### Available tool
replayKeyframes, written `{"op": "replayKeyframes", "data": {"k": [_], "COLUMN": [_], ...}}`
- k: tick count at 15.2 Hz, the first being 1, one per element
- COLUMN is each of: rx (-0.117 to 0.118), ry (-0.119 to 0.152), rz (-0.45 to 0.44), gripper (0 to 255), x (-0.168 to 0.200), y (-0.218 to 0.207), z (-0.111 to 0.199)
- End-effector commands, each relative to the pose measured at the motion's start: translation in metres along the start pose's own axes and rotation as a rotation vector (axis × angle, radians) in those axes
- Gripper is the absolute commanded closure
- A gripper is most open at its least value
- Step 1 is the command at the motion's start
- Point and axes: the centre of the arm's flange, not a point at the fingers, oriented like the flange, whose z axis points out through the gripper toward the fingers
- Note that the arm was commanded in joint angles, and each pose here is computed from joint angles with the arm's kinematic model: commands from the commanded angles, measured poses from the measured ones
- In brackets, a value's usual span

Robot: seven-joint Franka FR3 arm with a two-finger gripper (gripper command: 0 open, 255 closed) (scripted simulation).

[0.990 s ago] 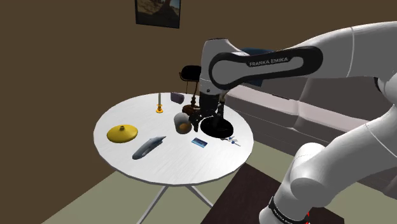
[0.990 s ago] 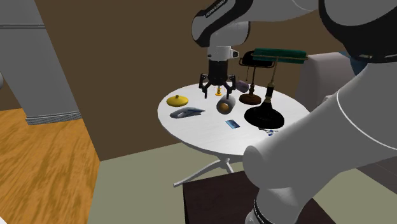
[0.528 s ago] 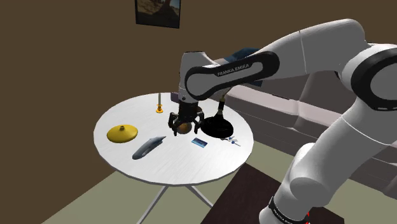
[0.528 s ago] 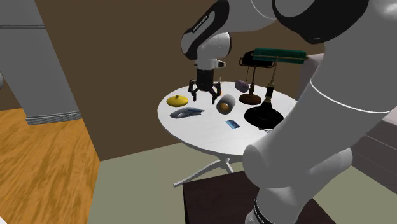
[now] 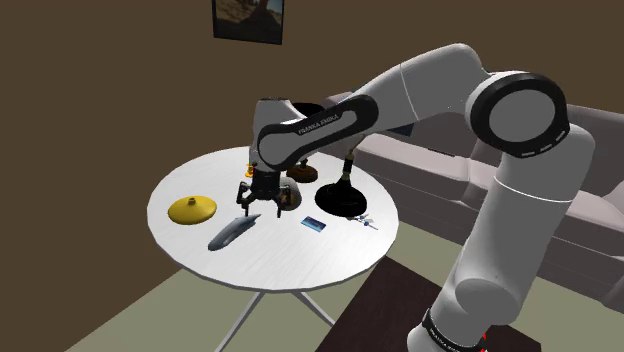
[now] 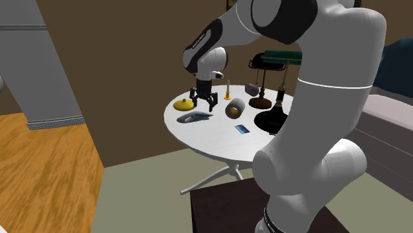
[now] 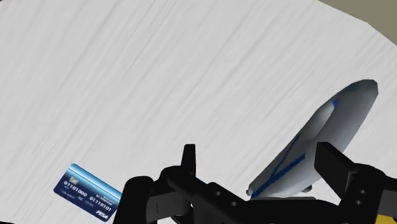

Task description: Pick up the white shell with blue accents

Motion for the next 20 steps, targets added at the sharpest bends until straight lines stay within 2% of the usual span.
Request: {"op": "replayKeyframes", "data": {"k": [1,7,15,17,18,20], "rx": [0.010,0.038,0.038,0.038,0.038,0.038], "ry": [0.002,0.010,0.010,0.010,0.010,0.010], "rz": [0.053,0.203,0.207,0.207,0.207,0.207], "gripper": [0,0,0,0,255,255], "x": [0.014,0.060,0.063,0.063,0.064,0.064], "y": [-0.018,-0.064,-0.064,-0.064,-0.064,-0.064], "z": [0.011,0.048,0.089,0.089,0.089,0.089]}}
